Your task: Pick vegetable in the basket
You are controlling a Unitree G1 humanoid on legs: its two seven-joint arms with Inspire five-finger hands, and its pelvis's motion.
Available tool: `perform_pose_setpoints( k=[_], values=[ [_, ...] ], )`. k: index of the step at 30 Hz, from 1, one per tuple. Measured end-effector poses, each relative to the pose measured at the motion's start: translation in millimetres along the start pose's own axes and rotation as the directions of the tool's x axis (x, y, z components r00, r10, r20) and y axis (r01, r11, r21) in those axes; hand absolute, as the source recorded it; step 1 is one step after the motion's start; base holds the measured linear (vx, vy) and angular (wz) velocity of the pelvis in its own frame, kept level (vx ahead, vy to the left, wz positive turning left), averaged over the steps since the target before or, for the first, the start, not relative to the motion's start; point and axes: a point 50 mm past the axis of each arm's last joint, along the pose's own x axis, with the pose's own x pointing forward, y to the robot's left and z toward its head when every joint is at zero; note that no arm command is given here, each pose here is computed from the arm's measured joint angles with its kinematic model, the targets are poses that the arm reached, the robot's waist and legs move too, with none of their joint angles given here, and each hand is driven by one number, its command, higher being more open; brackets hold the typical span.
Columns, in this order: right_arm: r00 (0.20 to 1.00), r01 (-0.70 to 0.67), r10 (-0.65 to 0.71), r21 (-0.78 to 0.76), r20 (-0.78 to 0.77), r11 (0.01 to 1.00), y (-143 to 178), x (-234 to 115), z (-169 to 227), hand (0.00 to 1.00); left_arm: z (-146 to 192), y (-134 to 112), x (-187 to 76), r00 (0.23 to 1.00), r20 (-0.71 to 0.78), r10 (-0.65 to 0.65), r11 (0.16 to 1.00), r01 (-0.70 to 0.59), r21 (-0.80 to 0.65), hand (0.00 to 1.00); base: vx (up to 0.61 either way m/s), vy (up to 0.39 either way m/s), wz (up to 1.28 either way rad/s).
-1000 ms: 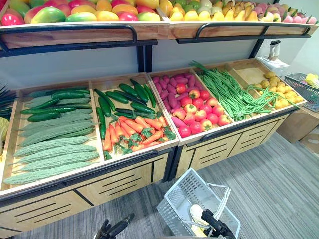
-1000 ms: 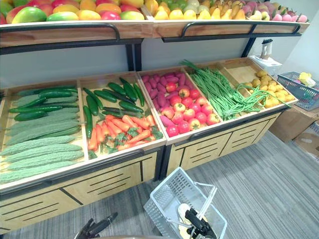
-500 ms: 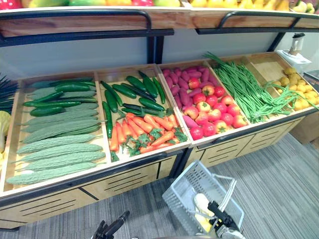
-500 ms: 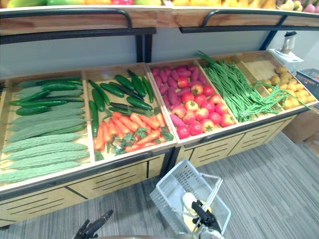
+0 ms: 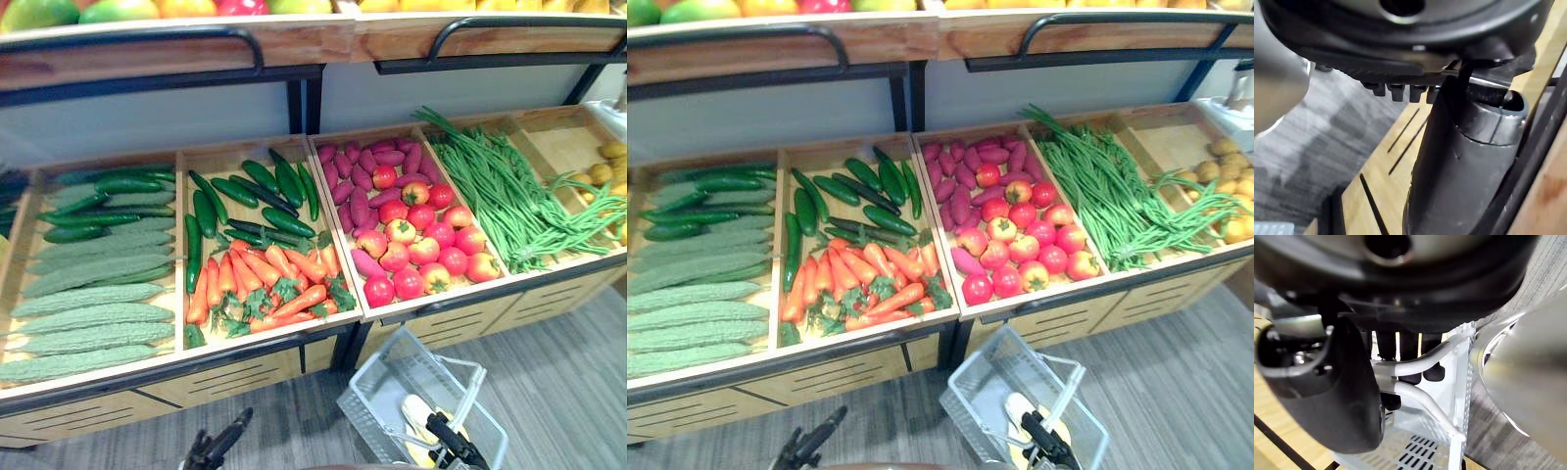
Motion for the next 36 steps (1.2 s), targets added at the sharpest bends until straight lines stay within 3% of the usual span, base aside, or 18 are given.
perform_pose_setpoints(
  k=[6,14,19,23,26,30,33,36],
  values=[
    [0.998,0.044,-0.044,-0.001,-0.046,0.999,-10.1,-0.1,-1.8,0.0,3.6,-0.3,1.3,1.0,0.005,0.008,0.999,-0.008,0.046,1.0,0.07,-0.085,0.38],
    [0.991,0.073,-0.065,0.061,-0.12,0.995,-13.2,-5.1,-24.3,0.0,-2.4,41.1,-10.7,0.977,-0.008,0.214,0.976,-0.214,0.033,1.0,0.04,0.012,-0.06],
    [0.99,0.079,-0.071,0.062,-0.122,0.995,-15.2,-6.6,-27.3,0.0,-1.8,50.0,-14.0,0.952,0.013,0.307,0.943,-0.302,-0.141,1.0,0.05,-0.028,-0.07],
    [0.99,0.086,-0.08,0.049,-0.118,0.995,-19.1,-7.9,-27.6,0.0,-3.4,54.9,-19.9,0.915,0.059,0.4,0.865,-0.355,-0.355,1.0,0.06,-0.088,0.06],
    [0.99,0.095,-0.09,0.045,-0.108,0.994,-25.3,-10.2,-26.8,0.0,5.5,62.0,-25.0,0.853,0.139,0.503,0.765,-0.364,-0.531,1.0,0.07,-0.113,0.05],
    [0.995,0.051,-0.046,0.056,-0.084,0.997,-17.4,-10.6,-26.6,0.0,40.5,90.5,-36.9,0.645,0.265,0.717,0.576,-0.334,-0.746,1.0,0.06,-0.18,-0.06],
    [0.991,0.104,-0.101,0.033,-0.084,0.994,-37.4,-14.2,-22.7,0.0,31.5,85.7,-42.1,0.616,0.26,0.744,0.544,-0.332,-0.77,1.0,0.11,-0.056,0.23],
    [0.991,0.102,-0.1,0.024,-0.085,0.994,-37.4,-13.2,-19.3,0.0,39.3,95.3,-50.6,0.518,0.259,0.815,0.468,-0.325,-0.822,1.0,0.01,0.076,0.12]
  ],
)
